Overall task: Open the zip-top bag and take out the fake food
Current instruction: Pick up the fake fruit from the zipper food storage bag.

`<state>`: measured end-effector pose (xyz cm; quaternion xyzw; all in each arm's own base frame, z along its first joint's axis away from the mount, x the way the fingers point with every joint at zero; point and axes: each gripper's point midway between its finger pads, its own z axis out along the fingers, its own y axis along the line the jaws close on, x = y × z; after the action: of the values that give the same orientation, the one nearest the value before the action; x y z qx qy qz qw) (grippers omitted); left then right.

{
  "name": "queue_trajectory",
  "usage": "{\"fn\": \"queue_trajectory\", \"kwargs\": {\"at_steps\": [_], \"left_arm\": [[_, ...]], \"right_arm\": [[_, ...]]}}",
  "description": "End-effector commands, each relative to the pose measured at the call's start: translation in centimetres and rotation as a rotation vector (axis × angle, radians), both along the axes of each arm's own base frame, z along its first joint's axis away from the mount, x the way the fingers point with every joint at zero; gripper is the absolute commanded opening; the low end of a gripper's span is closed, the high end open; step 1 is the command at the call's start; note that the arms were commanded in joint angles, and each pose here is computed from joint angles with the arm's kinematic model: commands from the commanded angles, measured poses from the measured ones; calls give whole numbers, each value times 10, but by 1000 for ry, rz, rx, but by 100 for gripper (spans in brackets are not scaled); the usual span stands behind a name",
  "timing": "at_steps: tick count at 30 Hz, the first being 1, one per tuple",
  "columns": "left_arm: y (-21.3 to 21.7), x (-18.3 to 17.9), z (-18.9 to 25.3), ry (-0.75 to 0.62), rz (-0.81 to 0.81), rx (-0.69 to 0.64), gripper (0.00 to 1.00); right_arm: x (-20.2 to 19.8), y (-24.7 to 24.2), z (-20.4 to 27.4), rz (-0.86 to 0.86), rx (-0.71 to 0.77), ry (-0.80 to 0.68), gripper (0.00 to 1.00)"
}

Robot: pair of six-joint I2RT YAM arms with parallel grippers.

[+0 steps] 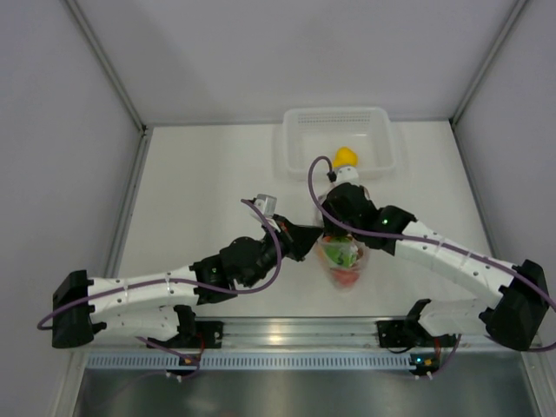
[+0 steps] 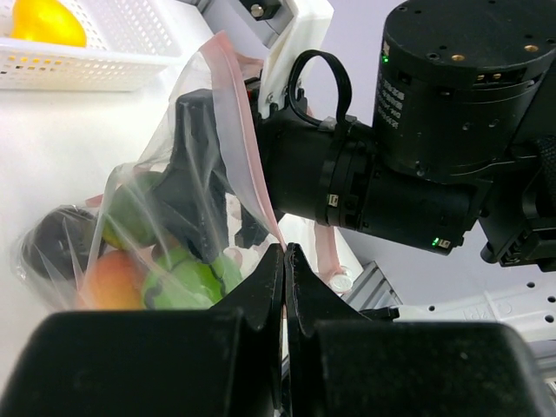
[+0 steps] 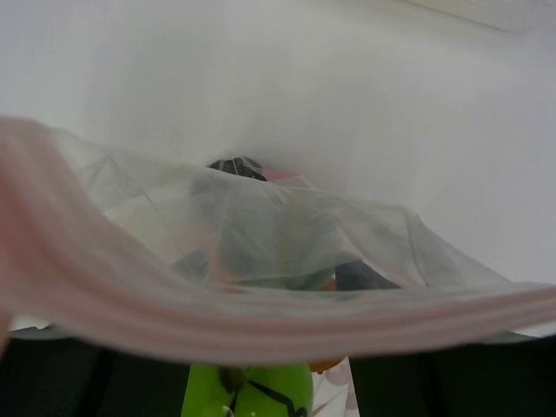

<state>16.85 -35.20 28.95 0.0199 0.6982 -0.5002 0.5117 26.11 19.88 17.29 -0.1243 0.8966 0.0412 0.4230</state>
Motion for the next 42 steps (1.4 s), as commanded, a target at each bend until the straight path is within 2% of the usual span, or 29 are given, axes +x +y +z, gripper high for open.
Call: {"fn": "queue_trajectory", "kwargs": {"at_steps": [1,29,32,33,34,42], "left_arm": [[-2,-4,25,-30,-22,-57,0],[1,-5,21,-35,-18,-48,0],[2,-4,21,-36,-17,-47,0],[2,-4,20,-36,-14,-45,0],[2,-4,21,-36,-14,-47,0],[4,-1,18,-30,7,-44,0]], "right_arm": [[18,7,12,7,15,-59,63],[27,6,-46,4,-100,49,65],[27,7,-45,6,-96,44,52],[29,7,-40,6,-83,25,43],[30,7,-37,6,-74,12,40],[26,9,-16,29,-19,-32,32]]}}
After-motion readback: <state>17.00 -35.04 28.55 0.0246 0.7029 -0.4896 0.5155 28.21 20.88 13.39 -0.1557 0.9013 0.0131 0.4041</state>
